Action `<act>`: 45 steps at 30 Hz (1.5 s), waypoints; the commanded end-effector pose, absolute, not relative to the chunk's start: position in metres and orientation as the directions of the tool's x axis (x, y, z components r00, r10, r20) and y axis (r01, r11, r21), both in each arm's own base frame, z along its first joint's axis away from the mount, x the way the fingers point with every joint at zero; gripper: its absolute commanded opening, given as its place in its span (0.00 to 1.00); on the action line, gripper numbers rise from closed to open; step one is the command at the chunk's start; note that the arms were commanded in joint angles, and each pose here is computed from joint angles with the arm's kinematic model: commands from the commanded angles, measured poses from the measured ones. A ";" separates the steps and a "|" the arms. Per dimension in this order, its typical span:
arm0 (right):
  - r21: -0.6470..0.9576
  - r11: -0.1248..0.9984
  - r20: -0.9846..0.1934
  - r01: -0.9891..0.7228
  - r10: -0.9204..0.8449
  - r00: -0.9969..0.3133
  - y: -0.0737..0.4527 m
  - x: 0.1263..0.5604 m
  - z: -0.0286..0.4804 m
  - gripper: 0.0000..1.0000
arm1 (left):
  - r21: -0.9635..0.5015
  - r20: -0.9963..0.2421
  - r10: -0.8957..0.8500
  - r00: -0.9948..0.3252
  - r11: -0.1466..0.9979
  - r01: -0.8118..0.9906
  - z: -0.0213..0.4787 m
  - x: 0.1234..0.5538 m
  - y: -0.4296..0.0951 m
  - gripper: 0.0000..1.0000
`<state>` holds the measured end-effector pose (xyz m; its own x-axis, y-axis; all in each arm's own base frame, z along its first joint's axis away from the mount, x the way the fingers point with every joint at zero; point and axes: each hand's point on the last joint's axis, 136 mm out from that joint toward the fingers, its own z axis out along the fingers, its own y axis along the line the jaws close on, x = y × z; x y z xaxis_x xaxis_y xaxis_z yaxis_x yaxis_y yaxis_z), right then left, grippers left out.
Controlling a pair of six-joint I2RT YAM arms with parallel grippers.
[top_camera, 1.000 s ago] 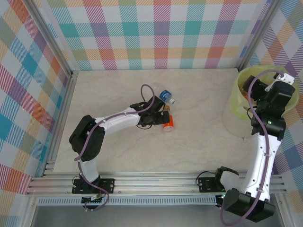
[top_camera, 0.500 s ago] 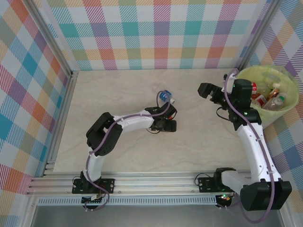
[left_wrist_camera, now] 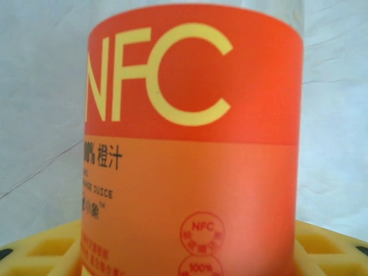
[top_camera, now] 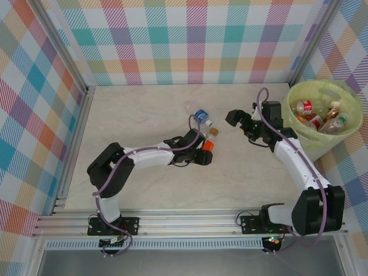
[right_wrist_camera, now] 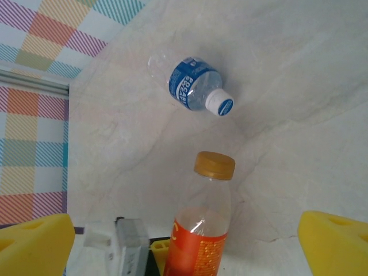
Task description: Put the plastic bottles in the bin
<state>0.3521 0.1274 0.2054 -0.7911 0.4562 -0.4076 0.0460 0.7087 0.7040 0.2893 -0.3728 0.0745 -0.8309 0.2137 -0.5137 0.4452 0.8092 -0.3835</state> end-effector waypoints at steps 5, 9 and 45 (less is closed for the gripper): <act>0.808 0.589 -0.287 -0.019 0.366 -0.885 0.175 0.345 0.200 1.00 | -0.498 -0.703 0.160 -0.693 0.586 0.640 0.156 0.276 -0.407 0.48; 0.802 0.597 -0.282 -0.019 0.349 -0.894 0.186 0.348 0.191 1.00 | -0.514 -0.732 0.136 -0.668 0.533 0.672 0.173 0.271 -0.410 0.48; 0.318 0.845 -0.948 0.431 0.298 0.115 -0.134 0.323 0.456 0.46 | -0.496 -0.743 -0.051 -0.668 0.712 0.497 0.180 0.286 -0.348 1.00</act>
